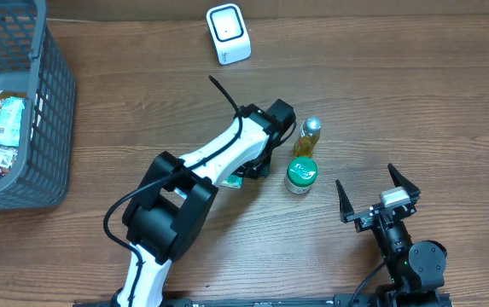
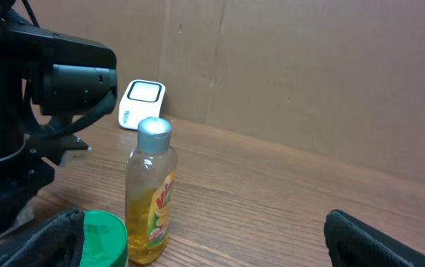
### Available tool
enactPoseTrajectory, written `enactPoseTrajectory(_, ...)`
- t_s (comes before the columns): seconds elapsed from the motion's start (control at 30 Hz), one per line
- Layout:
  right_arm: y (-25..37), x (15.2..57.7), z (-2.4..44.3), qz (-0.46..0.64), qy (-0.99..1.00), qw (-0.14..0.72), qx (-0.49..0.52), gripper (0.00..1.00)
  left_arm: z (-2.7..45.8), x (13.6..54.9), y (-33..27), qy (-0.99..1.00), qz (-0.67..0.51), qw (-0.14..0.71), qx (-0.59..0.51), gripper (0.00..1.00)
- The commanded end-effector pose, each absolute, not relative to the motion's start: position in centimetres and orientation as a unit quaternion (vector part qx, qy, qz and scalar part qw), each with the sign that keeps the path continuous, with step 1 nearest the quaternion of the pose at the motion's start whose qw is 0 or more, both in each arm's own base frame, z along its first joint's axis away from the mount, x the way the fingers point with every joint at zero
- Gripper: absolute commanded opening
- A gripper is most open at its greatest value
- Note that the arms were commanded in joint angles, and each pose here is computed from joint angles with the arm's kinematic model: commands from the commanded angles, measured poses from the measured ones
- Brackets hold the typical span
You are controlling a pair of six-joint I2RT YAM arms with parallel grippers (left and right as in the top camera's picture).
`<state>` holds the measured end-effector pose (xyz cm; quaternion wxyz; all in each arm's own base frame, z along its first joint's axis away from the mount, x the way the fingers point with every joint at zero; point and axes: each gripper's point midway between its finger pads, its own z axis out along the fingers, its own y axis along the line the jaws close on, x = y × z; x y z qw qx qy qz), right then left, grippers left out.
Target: Scan the item barcode
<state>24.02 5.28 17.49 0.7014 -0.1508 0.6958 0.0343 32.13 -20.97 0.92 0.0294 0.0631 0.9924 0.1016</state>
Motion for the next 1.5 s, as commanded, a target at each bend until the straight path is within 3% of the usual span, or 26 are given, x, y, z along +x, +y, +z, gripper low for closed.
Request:
enactPoseTrajectory(0.0, 5.3, 24.0, 17.3, 0.034, 0.694, 0.703, -0.151, 1.0, -0.6, 31.2, -20.9, 0.993, 0.101, 0.01, 0.058, 0.09)
enactPoseTrajectory(0.07, 5.3, 24.0, 17.3, 0.034, 0.694, 0.703, -0.151, 1.0, -0.3, 31.4, -21.2, 0.994, 0.093, 0.01, 0.056, 0.04)
enactPoseTrajectory(0.3, 5.3, 24.0, 17.3, 0.034, 0.694, 0.703, -0.151, 1.0, 3.5, 34.0, -22.6, 0.999, 0.016, 0.025, 0.041, 0.04)
enactPoseTrajectory(0.47, 5.3, 24.0, 17.3, 0.034, 0.694, 0.703, -0.151, 1.0, 8.5, 35.6, -25.9, 0.97, -0.233, 0.002, 0.071, 0.04)
enactPoseTrajectory(0.77, 5.3, 24.0, 17.3, 0.034, 0.694, 0.703, -0.151, 1.0, 10.3, 36.6, -27.4, 0.895, -0.435, -0.002, 0.096, 0.04)
enactPoseTrajectory(1.03, 5.3, 24.0, 17.3, 0.034, 0.694, 0.703, -0.151, 1.0, 7.8, 35.7, -28.7, 0.854, -0.514, 0.004, 0.081, 0.04)
enactPoseTrajectory(1.47, 5.3, 24.0, 17.3, 0.034, 0.694, 0.703, -0.151, 1.0, 6.4, 34.0, -28.6, 0.843, -0.531, -0.012, 0.08, 0.04)
